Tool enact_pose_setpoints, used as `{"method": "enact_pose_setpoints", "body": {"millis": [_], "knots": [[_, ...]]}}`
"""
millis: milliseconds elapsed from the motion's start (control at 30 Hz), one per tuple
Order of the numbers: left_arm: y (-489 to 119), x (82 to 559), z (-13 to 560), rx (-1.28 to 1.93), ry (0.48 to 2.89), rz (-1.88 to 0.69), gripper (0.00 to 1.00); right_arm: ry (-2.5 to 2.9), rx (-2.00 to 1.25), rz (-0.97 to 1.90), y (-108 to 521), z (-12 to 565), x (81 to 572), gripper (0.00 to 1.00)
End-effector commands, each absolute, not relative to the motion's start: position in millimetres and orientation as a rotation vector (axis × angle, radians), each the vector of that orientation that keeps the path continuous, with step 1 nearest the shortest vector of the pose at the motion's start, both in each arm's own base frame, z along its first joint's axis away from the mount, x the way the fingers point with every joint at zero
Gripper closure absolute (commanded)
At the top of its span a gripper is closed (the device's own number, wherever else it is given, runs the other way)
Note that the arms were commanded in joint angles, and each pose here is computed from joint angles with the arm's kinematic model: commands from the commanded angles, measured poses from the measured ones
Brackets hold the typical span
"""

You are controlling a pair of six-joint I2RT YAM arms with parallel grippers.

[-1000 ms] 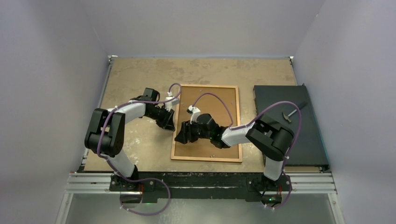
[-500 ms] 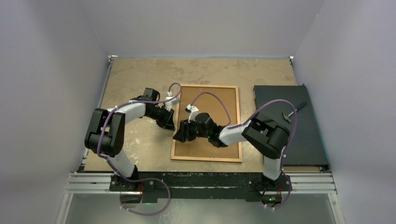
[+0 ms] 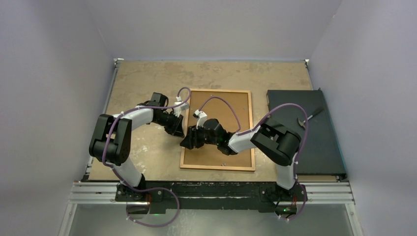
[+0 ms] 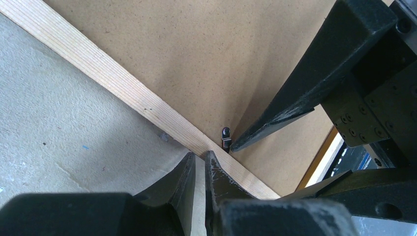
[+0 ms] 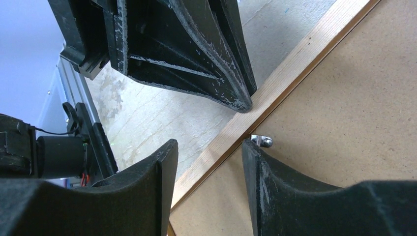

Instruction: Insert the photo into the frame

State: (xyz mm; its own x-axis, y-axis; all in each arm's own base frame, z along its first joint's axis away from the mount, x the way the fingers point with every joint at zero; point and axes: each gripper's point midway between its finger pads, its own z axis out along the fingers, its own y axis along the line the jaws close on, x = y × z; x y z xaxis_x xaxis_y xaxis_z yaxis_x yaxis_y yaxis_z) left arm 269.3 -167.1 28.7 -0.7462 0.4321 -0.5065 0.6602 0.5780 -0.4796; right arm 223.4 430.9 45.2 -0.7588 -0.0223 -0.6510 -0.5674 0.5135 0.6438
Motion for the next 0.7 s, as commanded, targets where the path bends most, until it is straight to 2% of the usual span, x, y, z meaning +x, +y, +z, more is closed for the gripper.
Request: {"method": "enact_pose_setpoints", "body": {"millis": [0, 233, 667], "knots": [[-156, 285, 12, 0.95, 2.466, -0.795, 0.92, 2.139, -0.472, 1.213, 435, 56, 231, 0.46], [-156, 285, 11, 0.948, 2.466, -0.796, 0.93, 2.083, -0.412, 1.215, 420, 76, 230, 0.47], [-157, 286, 10, 0.946, 2.467, -0.797, 0.94, 2.134, -0.422, 1.229, 427, 52, 223, 0.46]]}}
